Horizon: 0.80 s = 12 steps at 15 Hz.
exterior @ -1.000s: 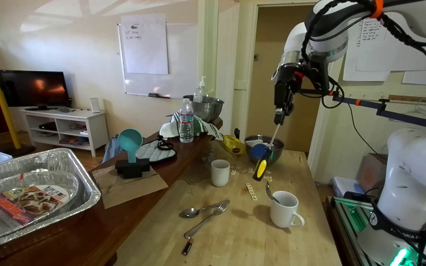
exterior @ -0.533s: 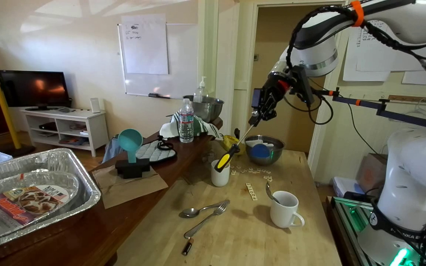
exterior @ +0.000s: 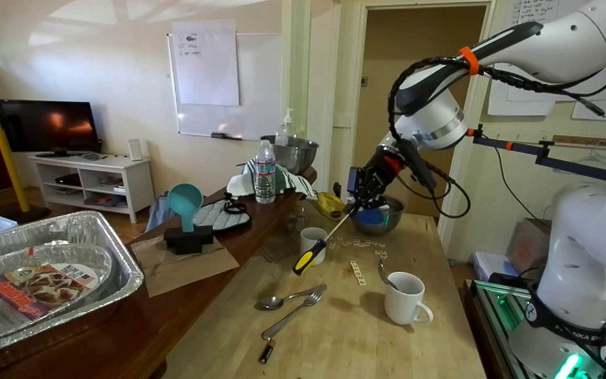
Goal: Move the screwdriver, which is in the cup, to the table
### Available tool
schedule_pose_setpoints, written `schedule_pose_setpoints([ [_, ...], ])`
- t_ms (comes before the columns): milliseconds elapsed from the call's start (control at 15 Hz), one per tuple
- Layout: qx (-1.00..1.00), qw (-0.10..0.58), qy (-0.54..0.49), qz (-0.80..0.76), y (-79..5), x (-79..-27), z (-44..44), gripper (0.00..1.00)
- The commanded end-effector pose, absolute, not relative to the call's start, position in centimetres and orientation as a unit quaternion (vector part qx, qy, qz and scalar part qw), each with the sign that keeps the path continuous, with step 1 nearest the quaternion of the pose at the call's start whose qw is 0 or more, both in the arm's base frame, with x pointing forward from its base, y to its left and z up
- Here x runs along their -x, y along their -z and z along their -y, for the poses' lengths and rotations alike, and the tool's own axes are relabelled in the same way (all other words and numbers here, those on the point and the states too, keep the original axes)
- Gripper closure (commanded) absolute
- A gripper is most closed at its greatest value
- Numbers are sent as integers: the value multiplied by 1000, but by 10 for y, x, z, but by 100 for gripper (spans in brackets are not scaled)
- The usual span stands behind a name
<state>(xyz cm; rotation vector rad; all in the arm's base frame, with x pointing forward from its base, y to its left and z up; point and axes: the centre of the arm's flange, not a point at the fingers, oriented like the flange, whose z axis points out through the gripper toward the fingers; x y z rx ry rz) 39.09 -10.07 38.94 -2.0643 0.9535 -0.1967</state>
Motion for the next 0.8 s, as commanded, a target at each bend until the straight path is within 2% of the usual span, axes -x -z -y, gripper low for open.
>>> schedule_pose_setpoints([
  [0,776,449,75,-438,-345,-383,109,98],
  [67,799,432,70,-412,-367,-386,105,91],
  [333,784,440,63,-433,-351,-381,110,91],
  [400,784,440,63,-433,-351,-381,110,98],
  [733,709,460,91,-527,-337,-399,118,98],
])
